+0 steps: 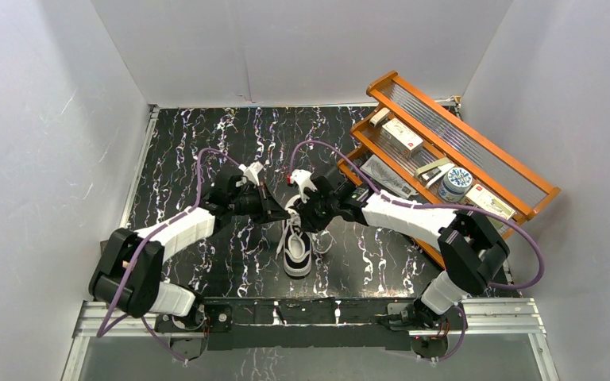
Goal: Tie the shoes
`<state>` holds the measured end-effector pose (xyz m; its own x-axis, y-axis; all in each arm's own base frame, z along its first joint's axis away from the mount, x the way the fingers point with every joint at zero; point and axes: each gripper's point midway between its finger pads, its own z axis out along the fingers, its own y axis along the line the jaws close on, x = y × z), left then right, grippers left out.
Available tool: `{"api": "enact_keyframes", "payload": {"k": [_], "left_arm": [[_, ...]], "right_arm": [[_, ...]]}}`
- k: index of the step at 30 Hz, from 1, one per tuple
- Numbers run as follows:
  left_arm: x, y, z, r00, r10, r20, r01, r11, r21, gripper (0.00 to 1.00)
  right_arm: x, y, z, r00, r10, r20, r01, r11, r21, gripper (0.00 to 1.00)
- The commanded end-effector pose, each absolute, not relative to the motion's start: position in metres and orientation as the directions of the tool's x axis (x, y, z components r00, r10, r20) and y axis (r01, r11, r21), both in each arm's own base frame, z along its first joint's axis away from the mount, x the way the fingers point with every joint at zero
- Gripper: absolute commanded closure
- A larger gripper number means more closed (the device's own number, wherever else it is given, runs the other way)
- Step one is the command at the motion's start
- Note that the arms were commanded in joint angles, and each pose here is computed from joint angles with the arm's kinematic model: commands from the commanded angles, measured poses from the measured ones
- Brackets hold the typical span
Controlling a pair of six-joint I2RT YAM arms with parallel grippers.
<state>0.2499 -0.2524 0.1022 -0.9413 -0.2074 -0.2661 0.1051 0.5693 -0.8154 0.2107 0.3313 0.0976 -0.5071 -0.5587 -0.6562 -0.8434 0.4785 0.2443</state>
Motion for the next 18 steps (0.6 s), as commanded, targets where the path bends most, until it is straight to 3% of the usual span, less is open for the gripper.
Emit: {"api": "enact_keyframes", "payload": {"k": [1, 4, 18], "left_arm": [[0.249, -0.247, 0.115, -0.925, -0.258, -0.28, 0.086, 0.576, -0.813, 1.0], [0.246, -0.244, 0.111, -0.928, -0.268, -0.26, 0.056, 0.589, -0.806, 1.0], [0.253, -0.221, 0.094, -0.906, -0.338, -0.254, -0.066, 0.707, -0.704, 1.0]], "right_arm": [[0.222, 0.333, 0.113, -0.507, -0.495, -0.706, -0.822, 0.525, 0.223, 0.82], [0.22, 0.33, 0.115, -0.516, -0.488, -0.704, -0.815, 0.533, 0.228, 0.99], [0.201, 0.309, 0.103, -0.591, -0.466, -0.658, -0.765, 0.582, 0.276, 1.0]]}}
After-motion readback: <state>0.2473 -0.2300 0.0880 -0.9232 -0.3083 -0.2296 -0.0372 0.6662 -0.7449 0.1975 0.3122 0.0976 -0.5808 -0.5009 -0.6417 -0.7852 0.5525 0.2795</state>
